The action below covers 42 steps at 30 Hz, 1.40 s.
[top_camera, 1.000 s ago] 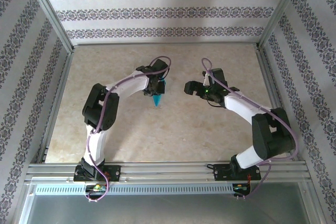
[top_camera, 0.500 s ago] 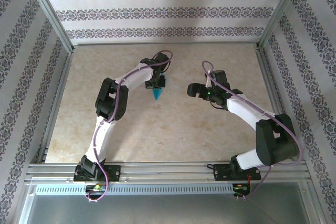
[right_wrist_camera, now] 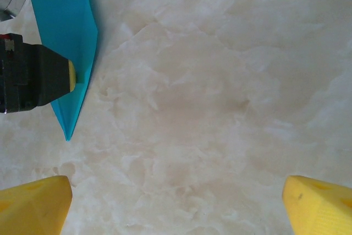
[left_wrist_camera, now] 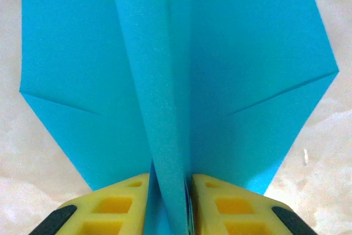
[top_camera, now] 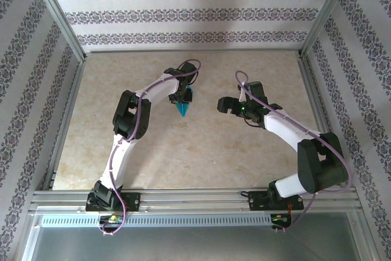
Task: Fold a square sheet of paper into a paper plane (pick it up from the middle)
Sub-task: Move the paper plane to the center of the table.
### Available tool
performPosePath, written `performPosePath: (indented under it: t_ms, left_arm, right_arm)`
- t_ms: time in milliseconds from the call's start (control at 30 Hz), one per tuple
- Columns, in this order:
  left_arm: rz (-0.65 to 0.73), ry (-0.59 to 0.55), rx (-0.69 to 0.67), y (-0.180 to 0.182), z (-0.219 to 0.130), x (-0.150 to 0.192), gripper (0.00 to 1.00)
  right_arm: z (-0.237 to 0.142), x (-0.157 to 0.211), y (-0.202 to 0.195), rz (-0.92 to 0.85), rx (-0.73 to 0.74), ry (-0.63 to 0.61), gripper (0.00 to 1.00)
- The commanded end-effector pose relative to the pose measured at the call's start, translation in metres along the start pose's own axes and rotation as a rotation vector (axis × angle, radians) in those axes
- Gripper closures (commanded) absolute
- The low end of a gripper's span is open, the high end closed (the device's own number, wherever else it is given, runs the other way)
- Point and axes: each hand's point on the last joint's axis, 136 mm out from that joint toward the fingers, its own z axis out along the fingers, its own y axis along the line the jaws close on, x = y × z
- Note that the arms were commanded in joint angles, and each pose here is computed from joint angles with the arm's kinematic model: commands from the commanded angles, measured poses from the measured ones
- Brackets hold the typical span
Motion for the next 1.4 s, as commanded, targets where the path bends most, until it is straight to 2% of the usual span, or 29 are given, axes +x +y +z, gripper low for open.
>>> performPosePath:
  t_ms: [0, 333, 667, 1000, 1367]
  left_arm:
    - [0.005, 0.071, -0.046, 0.012, 0.018, 0.013, 0.75]
    - [0.156, 0.098, -0.064, 0.014, 0.025, 0.019, 0.70]
    - [0.031, 0.095, -0.084, 0.015, 0.031, 0.018, 0.71]
    - [0.024, 0.004, -0.038, 0.006, -0.021, -0.011, 0.64]
    - [0.001, -0.095, -0.018, 0.007, -0.077, -0.027, 0.53]
  right_arm:
    - [0.005, 0.007, -0.005, 0.030, -0.004, 0.022, 0.02]
    - [0.008, 0.010, -0.005, 0.042, -0.008, 0.035, 0.02]
    - [0.009, 0.009, -0.004, 0.052, -0.014, 0.037, 0.02]
    - [0.008, 0.005, -0.003, 0.064, -0.011, 0.025, 0.02]
    - [0.000, -0.003, -0.001, 0.053, -0.007, -0.012, 0.02]
